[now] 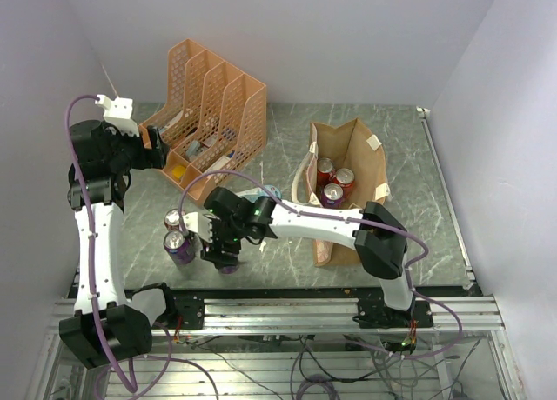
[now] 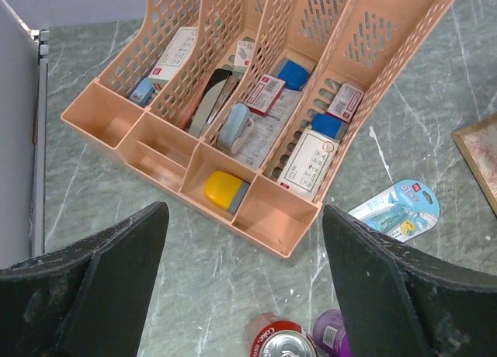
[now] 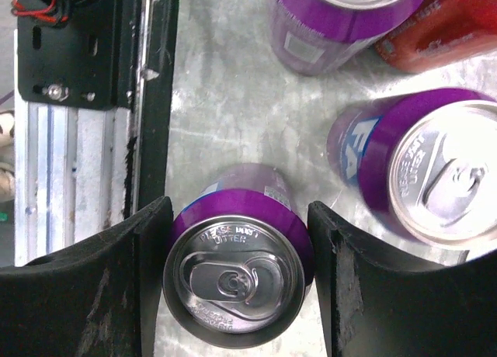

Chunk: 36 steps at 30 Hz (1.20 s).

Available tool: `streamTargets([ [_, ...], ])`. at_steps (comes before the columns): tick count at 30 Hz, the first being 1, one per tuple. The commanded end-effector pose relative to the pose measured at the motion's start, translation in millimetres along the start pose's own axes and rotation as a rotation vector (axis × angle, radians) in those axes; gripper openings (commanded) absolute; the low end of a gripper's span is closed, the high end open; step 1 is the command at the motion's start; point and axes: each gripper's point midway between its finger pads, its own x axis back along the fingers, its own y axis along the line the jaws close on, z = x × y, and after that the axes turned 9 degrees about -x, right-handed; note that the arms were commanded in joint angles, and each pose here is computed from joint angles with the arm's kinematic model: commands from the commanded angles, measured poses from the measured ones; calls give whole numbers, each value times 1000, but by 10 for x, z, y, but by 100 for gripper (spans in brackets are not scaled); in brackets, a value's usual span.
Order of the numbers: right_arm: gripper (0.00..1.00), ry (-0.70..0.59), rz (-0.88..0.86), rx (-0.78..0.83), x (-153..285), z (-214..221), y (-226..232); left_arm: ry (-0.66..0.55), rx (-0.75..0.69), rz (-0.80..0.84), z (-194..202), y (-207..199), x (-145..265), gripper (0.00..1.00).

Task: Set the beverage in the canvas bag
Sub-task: Pick up the drink from the center of the board, then place the drink in the canvas bag.

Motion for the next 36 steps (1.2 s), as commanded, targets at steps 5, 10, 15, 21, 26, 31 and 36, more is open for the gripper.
streamTargets([
  [5,33,-184,55,64,1109,-637,-36,6,-45,52,-61,-45,-49,89],
  [10,29,-253,120,38,1749,-798,-204,31,-92,104,-30,-206,-91,89],
  [15,27,-357,241,18,2472,-997,-457,62,-142,169,32,-403,-147,89],
  [21,24,-440,421,17,3156,-1196,-622,27,-156,233,-100,-615,-241,88],
  [26,23,-453,534,-23,3506,-1127,-763,14,-165,280,-179,-762,-329,88],
  [31,21,-461,656,-76,3889,-1031,-908,-23,-155,437,-268,-1159,-430,86],
  [36,20,-423,765,-139,4140,-780,-960,-51,-202,552,-468,-1545,-505,86],
])
